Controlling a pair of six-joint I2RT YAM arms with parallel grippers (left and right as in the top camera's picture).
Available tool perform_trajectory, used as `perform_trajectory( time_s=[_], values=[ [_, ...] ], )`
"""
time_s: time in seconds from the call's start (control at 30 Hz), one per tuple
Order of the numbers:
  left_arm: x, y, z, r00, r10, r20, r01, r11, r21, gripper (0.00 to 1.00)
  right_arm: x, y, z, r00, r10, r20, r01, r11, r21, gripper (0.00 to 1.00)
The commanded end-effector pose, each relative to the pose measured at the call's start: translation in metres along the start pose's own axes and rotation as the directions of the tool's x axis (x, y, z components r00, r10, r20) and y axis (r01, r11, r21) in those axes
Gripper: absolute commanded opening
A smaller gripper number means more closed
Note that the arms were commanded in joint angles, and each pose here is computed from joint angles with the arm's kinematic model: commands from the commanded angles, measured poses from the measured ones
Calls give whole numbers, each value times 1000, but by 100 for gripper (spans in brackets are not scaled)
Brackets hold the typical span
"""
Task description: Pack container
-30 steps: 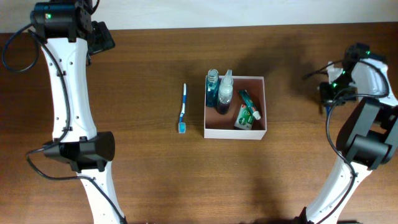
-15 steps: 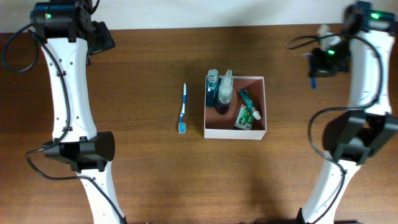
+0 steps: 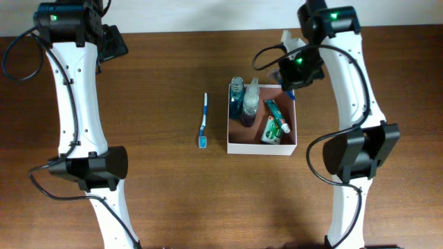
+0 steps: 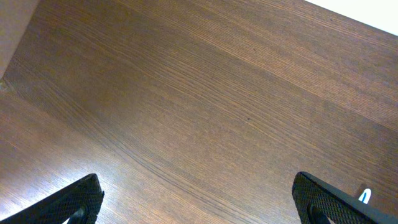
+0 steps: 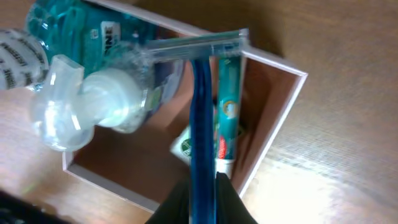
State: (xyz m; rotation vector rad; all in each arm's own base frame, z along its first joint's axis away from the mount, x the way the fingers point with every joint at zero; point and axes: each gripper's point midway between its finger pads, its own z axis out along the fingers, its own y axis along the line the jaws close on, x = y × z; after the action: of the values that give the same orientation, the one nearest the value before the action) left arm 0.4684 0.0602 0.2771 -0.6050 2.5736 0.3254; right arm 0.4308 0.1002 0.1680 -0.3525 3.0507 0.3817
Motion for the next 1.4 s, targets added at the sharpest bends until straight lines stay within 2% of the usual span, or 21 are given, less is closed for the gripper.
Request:
perform_trajectory(
  time_s=[0.0, 0.17, 0.33, 0.37, 0.43, 0.5, 0.57, 0.67, 0.83, 0.93, 1.0, 1.2, 1.27, 1.33, 1.37],
  values=[
    [1, 2, 4, 1000, -11, -12, 11, 1000, -7, 99, 4, 8, 3, 998, 54, -23, -55, 998, -10, 12],
    [1, 2, 4, 1000, -11, -12, 11, 1000, -7, 99, 8, 13, 6, 997, 55, -44, -56, 998, -11, 13],
    [1, 2, 4, 1000, -11, -12, 11, 1000, -8, 99, 5, 13, 6, 998, 52, -32, -52, 999, -8, 29],
    [1, 2, 4, 1000, -11, -12, 11, 1000, -7, 99, 3, 11, 6, 998, 52, -22, -52, 999, -5, 38],
    [1, 2, 4, 1000, -11, -12, 11, 1000, -7, 99, -2, 4, 4, 998, 57, 2, -57, 998, 5, 64],
    [1, 2, 4, 1000, -11, -12, 11, 1000, -7, 99, -7, -12, 1, 995, 92, 28, -93, 995, 37, 78],
    [1, 2, 4, 1000, -12, -10, 12, 1000, -7, 99, -7, -34, -4, 984, 170, 47, -173, 983, 60, 97],
    [1, 2, 4, 1000, -12, -9, 12, 1000, -6, 99, -3, -73, -14, 954, 291, 72, -295, 954, 58, 99],
    [1, 0, 4, 1000, -12, -12, 13, 1000, 6, 98, 16, -153, -35, 866, 483, 131, -492, 869, 46, 99],
    [1, -10, 3, 1000, -17, -17, 18, 998, 59, 79, 31, -192, -46, 813, 561, 157, -573, 819, 39, 99],
    [2, -19, 3, 999, -18, -30, 21, 994, 111, 75, 41, -212, -51, 783, 598, 172, -612, 790, 35, 99],
    [21, -48, 6, 992, 16, -123, 14, 971, 238, 76, 64, -262, -66, 708, 667, 231, -694, 718, 51, 99],
    [30, -60, 10, 987, 83, -140, -43, 964, 264, 77, 67, -276, -70, 688, 677, 263, -710, 703, 46, 99],
    [41, -79, 12, 972, 183, -144, -132, 942, 308, 86, 68, -286, -74, 672, 683, 286, -720, 692, 42, 99],
    [48, -90, 14, 963, 229, -144, -173, 931, 322, 87, 69, -291, -75, 666, 685, 297, -725, 688, 40, 99]
  ],
)
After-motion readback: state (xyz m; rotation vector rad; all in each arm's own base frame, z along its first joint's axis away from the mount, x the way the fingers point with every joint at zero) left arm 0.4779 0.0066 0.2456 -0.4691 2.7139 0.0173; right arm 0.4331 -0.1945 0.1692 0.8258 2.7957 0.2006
